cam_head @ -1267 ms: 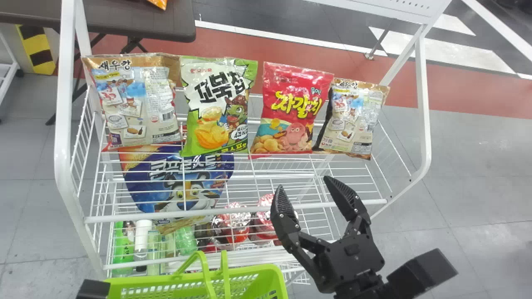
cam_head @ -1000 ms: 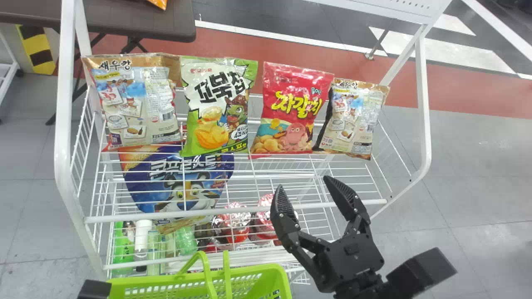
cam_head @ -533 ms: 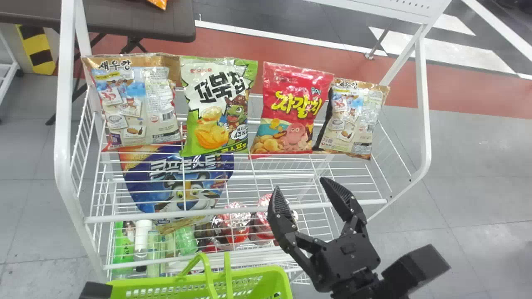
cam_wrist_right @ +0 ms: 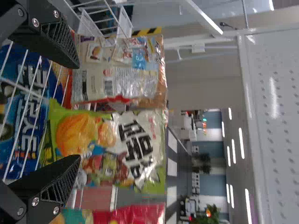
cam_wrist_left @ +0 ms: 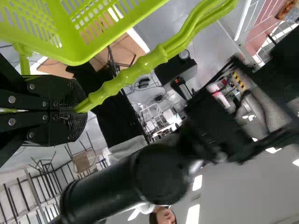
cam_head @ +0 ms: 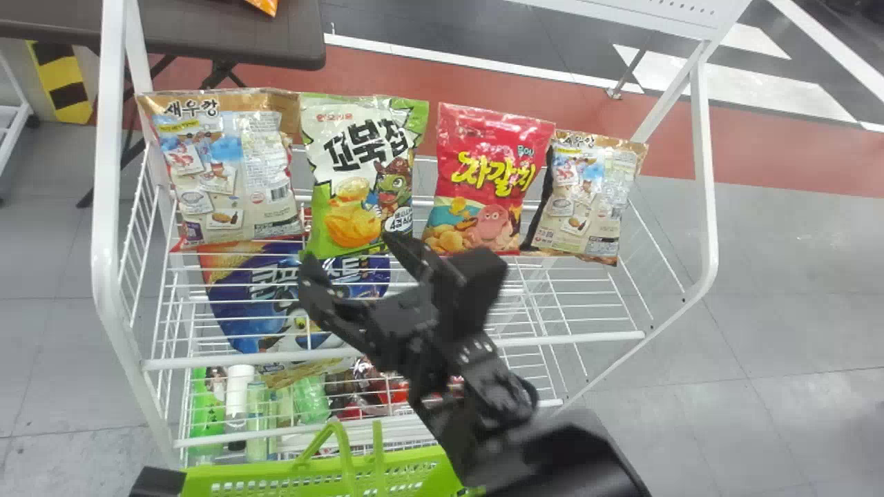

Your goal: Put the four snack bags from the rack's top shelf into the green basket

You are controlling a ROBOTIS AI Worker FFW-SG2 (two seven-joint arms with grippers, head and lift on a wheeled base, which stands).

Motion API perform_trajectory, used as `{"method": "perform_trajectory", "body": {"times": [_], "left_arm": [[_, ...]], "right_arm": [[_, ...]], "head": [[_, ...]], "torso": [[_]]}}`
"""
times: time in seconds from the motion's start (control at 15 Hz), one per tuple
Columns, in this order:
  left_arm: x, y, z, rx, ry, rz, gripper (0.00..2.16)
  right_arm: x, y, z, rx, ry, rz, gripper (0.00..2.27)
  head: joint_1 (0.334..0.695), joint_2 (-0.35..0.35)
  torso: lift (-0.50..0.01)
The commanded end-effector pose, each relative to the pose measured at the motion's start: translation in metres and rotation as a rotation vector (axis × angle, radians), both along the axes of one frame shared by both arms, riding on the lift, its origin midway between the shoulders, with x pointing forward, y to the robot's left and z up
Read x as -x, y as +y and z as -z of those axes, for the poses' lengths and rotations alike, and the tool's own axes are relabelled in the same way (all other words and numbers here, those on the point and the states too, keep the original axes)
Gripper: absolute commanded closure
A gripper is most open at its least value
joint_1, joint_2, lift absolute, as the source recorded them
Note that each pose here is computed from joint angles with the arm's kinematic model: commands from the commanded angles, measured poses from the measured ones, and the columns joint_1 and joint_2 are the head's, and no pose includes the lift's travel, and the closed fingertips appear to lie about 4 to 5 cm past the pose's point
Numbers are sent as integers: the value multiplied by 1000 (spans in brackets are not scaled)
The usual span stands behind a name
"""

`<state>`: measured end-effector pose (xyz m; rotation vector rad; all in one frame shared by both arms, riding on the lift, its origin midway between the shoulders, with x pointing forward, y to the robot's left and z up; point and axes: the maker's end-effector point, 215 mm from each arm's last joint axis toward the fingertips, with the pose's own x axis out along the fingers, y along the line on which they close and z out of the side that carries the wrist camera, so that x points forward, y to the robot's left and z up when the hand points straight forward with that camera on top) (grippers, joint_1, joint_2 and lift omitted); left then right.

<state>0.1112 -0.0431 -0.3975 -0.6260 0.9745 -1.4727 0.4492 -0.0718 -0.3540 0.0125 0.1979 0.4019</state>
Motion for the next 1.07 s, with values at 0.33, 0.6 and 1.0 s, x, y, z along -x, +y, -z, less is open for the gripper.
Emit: {"method": "perform_trajectory", "body": {"times": [0.33, 0.6, 1.0], "left_arm": [[-11, 10, -1, 40, -4, -16, 1555], [-20, 18, -2, 61, 0, -16, 1555], [-18, 23, -6, 85, 2, -27, 1555]], "right_arm": [[-76, 59, 37, 127, 60, -115, 147], [-100, 59, 36, 139, 56, -120, 275], [-106, 83, 35, 120, 117, -231, 1609]], "head": [[695, -117], [695, -79], [695, -31]], "torso": [[0], [0], [0]]}}
